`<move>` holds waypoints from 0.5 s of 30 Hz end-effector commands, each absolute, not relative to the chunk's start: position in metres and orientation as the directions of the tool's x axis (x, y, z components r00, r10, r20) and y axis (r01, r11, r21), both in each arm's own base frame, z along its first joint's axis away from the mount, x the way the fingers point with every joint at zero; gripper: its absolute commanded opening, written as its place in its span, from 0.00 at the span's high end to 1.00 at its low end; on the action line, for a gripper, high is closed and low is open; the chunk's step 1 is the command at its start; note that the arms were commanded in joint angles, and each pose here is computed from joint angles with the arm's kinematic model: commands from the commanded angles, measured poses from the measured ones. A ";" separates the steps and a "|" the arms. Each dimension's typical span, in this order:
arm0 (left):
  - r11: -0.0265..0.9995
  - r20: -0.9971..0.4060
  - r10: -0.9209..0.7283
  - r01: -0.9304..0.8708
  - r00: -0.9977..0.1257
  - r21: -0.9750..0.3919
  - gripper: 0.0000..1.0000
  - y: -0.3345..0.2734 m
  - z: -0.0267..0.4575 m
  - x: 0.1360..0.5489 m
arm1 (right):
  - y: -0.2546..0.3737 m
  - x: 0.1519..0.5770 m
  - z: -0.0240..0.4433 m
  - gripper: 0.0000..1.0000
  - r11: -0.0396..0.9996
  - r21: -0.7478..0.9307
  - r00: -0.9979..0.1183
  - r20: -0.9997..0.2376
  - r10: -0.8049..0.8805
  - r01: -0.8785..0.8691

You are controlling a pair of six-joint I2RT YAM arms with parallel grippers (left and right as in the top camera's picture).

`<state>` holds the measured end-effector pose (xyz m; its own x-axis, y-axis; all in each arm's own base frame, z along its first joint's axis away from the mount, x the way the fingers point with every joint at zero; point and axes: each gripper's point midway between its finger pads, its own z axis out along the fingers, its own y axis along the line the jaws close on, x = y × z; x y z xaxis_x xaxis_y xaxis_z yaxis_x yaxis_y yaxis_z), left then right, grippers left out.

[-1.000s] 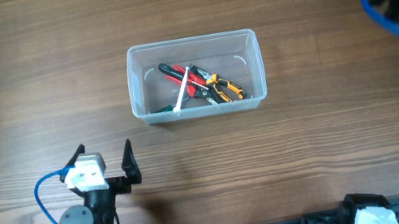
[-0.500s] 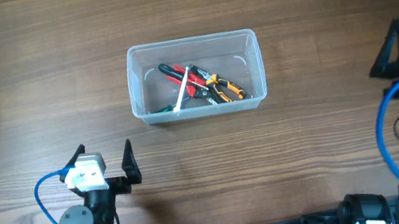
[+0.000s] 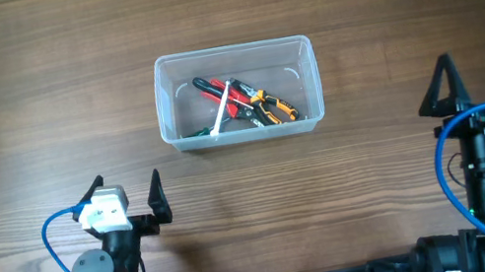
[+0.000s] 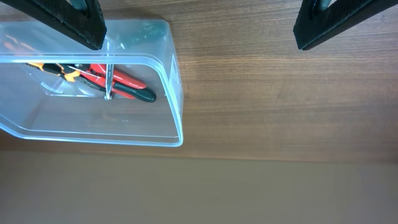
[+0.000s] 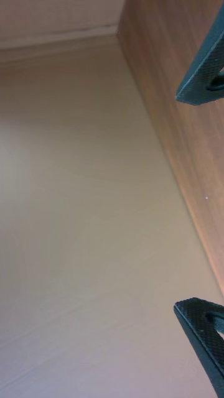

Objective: Pack container

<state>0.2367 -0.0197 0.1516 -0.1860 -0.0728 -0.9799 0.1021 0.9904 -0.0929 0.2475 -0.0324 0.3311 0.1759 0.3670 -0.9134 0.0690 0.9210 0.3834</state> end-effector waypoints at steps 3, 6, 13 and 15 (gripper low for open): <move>0.989 -0.982 -0.052 0.124 -0.180 -0.075 0.00 -0.023 0.150 0.237 | -0.029 0.255 0.300 0.00 0.919 0.384 0.149 -0.917 0.369 0.084; 0.989 -0.982 -0.052 0.124 -0.180 -0.075 0.00 -0.023 0.150 0.237 | -0.023 0.257 0.289 0.00 0.939 0.335 0.118 -0.938 0.325 0.079; 0.989 -0.982 -0.052 0.124 -0.180 -0.075 0.00 -0.023 0.150 0.237 | -0.022 0.251 0.279 0.00 0.965 0.249 0.121 -0.963 0.239 0.081; 0.989 -0.982 -0.052 0.124 -0.180 -0.075 0.00 -0.023 0.150 0.237 | -0.021 0.246 0.276 0.00 0.968 0.240 0.138 -0.964 0.228 0.075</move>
